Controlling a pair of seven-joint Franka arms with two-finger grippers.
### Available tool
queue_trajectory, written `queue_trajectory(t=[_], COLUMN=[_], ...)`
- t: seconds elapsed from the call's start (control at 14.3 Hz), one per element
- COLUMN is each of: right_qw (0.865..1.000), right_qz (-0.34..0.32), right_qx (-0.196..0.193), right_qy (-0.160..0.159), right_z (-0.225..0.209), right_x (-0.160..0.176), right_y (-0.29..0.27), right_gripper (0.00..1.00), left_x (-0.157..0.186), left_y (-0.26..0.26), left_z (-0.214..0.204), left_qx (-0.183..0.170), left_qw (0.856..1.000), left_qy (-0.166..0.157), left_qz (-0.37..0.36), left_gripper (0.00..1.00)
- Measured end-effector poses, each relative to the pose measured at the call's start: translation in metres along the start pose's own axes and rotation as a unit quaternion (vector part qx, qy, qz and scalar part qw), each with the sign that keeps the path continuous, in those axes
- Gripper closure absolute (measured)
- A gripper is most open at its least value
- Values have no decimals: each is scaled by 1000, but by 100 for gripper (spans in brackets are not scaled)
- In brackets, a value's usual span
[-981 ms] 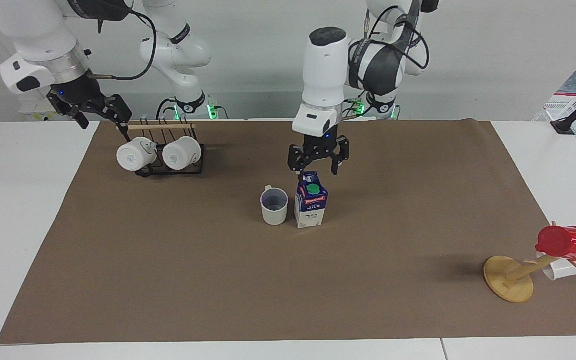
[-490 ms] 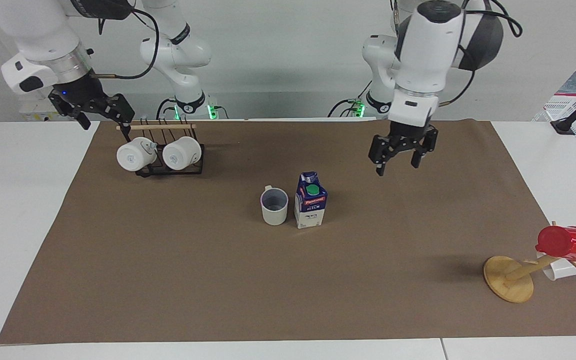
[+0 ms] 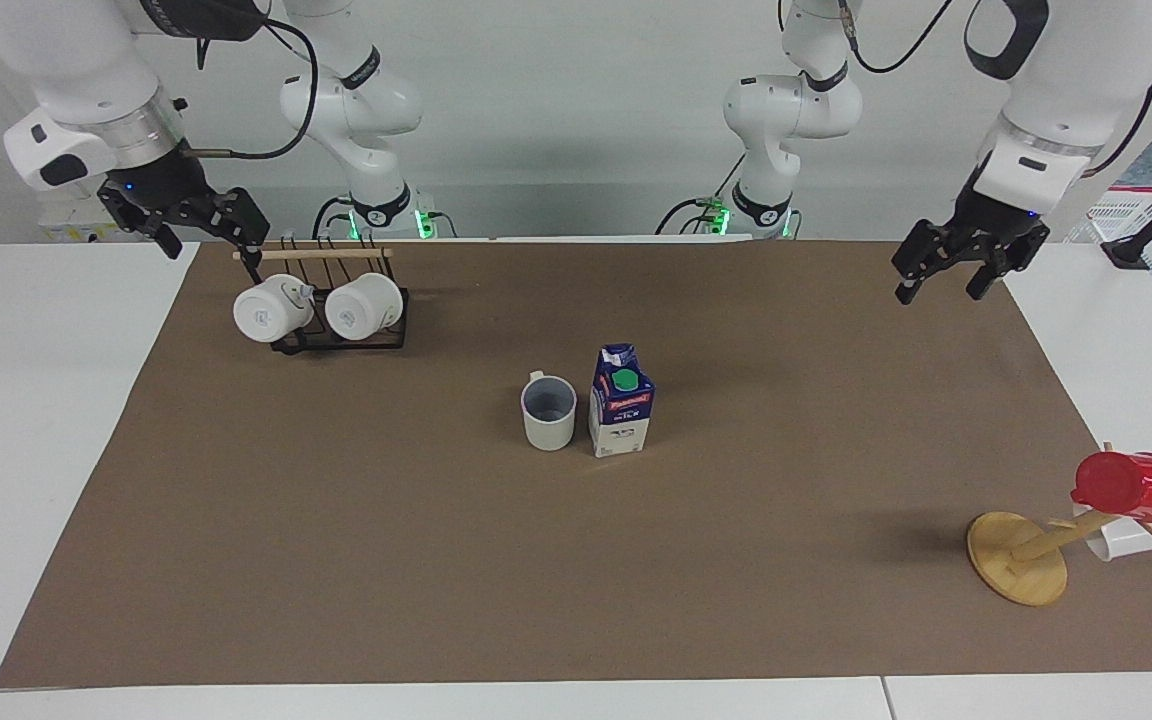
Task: Place cup and milk on table
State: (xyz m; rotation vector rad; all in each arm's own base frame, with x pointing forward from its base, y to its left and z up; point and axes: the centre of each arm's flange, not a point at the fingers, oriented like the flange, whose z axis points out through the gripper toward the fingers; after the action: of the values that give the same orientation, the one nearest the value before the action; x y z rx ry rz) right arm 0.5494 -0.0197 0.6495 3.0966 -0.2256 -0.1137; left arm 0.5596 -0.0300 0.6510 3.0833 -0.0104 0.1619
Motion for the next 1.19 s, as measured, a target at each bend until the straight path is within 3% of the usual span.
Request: queue_trajectory(t=[0.49, 1.19], right_qw=[1000, 1000], right_qz=[-1, -21], right_qx=[0, 1], right_qy=[0, 12], right_z=[0, 2], right_x=[0, 6], right_y=[-1, -2], right_gripper=[0, 0], left_x=[-12, -13], left_y=[-32, -38], left_z=[-20, -20], left_qx=[2, 12], left_qw=[999, 999], left_qy=[-41, -44], left_qz=[8, 30], left_gripper=[0, 0])
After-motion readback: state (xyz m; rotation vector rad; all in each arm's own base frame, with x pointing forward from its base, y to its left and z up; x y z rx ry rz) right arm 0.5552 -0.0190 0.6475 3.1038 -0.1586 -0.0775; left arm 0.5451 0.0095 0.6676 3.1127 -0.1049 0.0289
